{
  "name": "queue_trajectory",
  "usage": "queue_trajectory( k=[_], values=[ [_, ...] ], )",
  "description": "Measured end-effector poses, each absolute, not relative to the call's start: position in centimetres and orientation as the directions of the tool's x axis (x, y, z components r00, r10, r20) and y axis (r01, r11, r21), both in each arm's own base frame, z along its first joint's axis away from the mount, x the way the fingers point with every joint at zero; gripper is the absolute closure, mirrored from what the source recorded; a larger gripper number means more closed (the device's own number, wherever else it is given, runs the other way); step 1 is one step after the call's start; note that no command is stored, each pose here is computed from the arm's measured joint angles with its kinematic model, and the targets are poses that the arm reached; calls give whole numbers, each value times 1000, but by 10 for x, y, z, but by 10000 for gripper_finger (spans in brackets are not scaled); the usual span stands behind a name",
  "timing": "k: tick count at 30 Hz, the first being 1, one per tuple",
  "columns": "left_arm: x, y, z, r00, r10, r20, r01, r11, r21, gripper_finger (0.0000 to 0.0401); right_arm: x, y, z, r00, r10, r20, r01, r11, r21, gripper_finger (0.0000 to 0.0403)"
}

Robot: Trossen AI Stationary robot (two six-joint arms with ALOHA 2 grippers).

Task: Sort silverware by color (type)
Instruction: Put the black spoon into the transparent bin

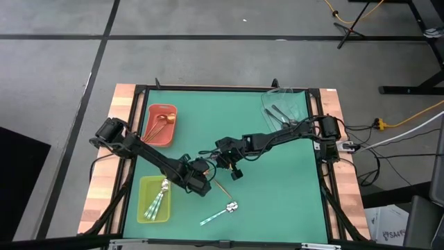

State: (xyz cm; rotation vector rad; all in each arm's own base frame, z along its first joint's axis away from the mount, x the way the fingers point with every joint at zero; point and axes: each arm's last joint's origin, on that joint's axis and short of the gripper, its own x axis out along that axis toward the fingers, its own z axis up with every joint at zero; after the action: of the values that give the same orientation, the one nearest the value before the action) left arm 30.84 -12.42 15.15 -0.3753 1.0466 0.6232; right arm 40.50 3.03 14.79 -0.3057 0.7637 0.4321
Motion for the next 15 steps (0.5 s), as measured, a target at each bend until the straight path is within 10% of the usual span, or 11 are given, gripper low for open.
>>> queue_trajectory(
  k=[15],
  values=[
    [308, -124, 151, 346, 295, -891, -638, 770, 7, 389, 405, 31, 148, 643, 265, -719, -482, 870, -110, 403]
  ],
)
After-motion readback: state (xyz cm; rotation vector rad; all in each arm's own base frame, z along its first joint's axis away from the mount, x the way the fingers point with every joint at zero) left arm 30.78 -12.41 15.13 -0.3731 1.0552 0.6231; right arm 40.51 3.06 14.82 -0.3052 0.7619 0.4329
